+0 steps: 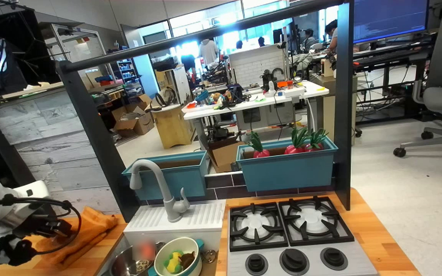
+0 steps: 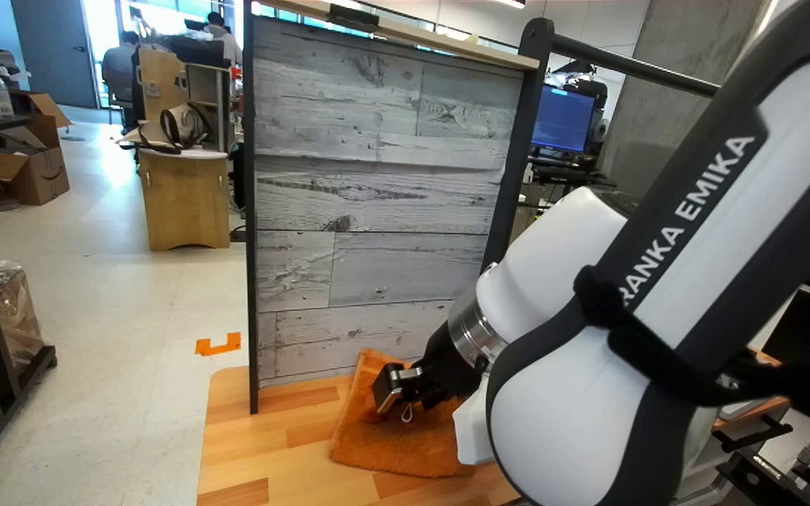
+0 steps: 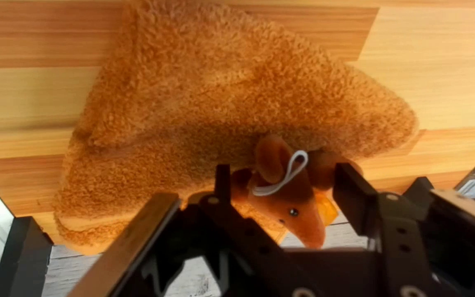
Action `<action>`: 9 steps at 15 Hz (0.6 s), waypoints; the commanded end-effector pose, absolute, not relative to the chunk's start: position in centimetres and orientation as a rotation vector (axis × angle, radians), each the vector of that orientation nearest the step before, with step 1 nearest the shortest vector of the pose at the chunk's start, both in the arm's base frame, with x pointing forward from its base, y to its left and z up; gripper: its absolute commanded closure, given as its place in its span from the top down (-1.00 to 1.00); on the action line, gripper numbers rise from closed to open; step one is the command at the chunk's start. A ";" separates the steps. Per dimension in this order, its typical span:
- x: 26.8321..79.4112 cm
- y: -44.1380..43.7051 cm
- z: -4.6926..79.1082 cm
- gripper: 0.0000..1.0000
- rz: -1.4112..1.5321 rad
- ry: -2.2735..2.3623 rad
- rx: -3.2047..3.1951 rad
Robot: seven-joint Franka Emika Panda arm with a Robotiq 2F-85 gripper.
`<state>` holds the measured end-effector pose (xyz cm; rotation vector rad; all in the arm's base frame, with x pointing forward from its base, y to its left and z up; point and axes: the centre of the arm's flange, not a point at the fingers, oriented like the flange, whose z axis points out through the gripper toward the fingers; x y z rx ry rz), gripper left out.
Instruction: Put the plushies inside the pots in the sink, wipe the counter with the towel, and then remove the pink plushy from the pot and put it on the stove
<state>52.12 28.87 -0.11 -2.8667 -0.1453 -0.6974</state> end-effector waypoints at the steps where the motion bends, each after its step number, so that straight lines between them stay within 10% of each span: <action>1: 53.0 29.5 -1.1 -0.29 -0.772 -0.159 -2.869; 6: 50.8 28.7 3.0 -1.00 -0.744 -0.154 -2.922; 9: 49.7 26.0 6.7 -0.99 -0.795 -0.082 -3.013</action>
